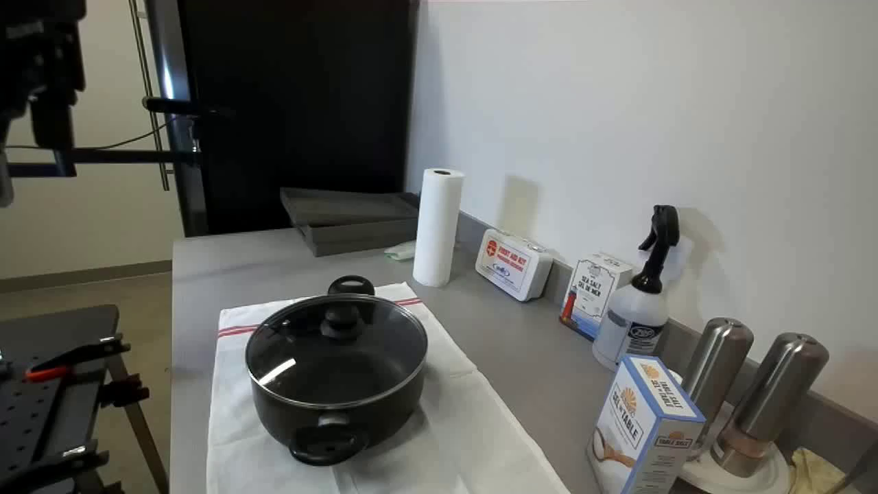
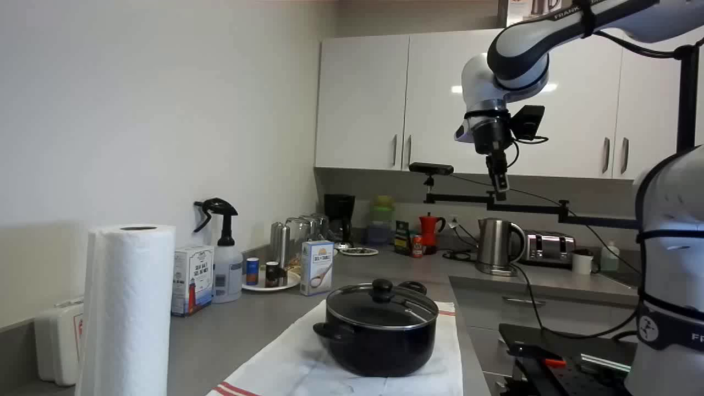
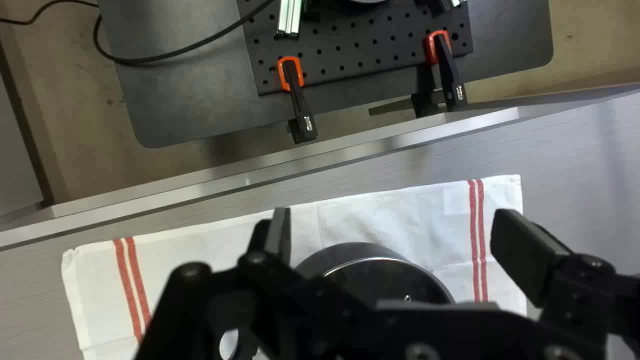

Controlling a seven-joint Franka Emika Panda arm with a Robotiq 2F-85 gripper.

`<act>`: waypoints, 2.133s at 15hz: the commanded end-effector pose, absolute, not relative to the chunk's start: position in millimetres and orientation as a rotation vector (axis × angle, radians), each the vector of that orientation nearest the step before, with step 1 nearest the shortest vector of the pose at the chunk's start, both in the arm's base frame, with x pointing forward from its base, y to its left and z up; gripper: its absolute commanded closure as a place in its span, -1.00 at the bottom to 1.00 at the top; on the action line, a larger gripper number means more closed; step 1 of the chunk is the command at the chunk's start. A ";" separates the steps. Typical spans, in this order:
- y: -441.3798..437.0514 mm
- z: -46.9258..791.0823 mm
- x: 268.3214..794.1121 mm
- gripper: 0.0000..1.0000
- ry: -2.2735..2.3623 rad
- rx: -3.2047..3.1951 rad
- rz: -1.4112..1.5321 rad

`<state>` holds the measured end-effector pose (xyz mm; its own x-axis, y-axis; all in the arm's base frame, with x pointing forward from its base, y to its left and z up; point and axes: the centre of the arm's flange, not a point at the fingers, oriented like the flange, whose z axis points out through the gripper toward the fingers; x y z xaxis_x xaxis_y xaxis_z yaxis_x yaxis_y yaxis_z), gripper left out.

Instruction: Put the pot's lid on the counter

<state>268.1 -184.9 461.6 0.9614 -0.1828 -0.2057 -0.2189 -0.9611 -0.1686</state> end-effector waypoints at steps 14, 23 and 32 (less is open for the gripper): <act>-181.3 454.7 286.5 -1.00 0.305 -2.933 0.302; -156.2 422.1 348.8 -1.00 0.325 -3.068 0.283; -132.1 374.8 409.2 -1.00 0.420 -3.170 0.143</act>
